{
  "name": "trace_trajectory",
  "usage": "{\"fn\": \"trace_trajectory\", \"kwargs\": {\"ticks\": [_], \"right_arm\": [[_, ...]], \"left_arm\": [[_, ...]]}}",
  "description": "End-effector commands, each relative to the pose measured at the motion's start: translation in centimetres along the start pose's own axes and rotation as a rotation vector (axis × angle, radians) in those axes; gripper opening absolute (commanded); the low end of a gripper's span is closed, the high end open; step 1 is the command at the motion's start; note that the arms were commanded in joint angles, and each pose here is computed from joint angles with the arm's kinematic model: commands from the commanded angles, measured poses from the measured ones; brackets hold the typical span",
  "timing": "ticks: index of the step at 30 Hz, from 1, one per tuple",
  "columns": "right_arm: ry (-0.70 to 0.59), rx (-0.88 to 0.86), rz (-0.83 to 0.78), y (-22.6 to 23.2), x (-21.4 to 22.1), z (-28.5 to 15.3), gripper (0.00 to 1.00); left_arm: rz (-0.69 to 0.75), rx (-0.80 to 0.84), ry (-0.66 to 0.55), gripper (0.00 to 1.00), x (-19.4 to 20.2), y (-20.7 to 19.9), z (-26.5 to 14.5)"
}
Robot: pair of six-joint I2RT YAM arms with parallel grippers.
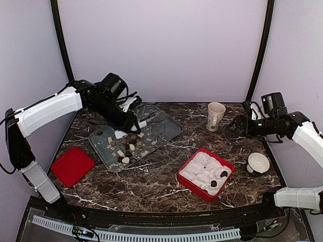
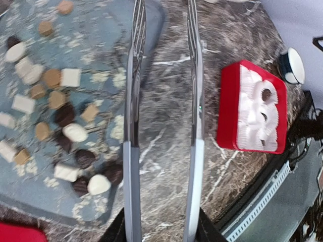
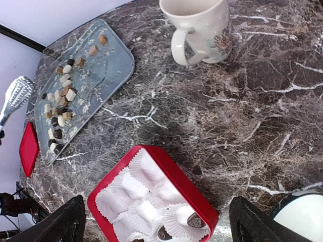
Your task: Pack the chocolate
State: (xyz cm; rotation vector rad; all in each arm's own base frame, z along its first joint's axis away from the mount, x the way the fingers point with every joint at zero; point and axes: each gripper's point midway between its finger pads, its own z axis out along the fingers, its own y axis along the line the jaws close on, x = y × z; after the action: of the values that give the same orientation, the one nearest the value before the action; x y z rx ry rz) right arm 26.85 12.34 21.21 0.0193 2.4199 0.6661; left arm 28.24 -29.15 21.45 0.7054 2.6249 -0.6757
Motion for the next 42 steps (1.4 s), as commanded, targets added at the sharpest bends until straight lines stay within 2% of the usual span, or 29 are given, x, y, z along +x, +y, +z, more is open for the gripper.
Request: {"fn": "trace_trajectory", "kwargs": {"ticks": [1, 7, 12, 20, 27, 33, 42], "right_arm": [[0.055, 0.08, 0.035, -1.6, 0.0, 1.1, 1.0], [0.075, 0.102, 0.06, -2.0, -0.3, 1.7, 1.0], [0.07, 0.131, 0.06, -2.5, -0.2, 1.7, 1.0], [0.084, 0.06, 0.047, -1.5, 0.6, 1.5, 1.0], [0.107, 0.012, 0.052, -0.7, 1.0, 1.6, 1.0], [0.101, -0.014, 0.058, -0.3, 1.1, 1.6, 1.0], [0.105, -0.03, 0.076, -0.2, 1.1, 2.0, 1.0]], "left_arm": [[-0.151, -0.145, -0.011, 0.36, 1.7, 6.6, -3.3], [-0.325, -0.285, -0.007, 0.37, 3.8, 13.6, -5.1], [-0.381, -0.35, 0.039, 0.37, 5.3, 16.5, -4.4], [-0.386, -0.394, 0.109, 0.39, 6.0, 18.5, -2.3], [-0.384, -0.363, 0.148, 0.39, 5.9, 18.9, -0.5], [-0.388, -0.36, 0.188, 0.39, 7.2, 19.3, 0.8], [-0.361, -0.408, 0.208, 0.3, 7.7, 20.2, 0.8]]}}
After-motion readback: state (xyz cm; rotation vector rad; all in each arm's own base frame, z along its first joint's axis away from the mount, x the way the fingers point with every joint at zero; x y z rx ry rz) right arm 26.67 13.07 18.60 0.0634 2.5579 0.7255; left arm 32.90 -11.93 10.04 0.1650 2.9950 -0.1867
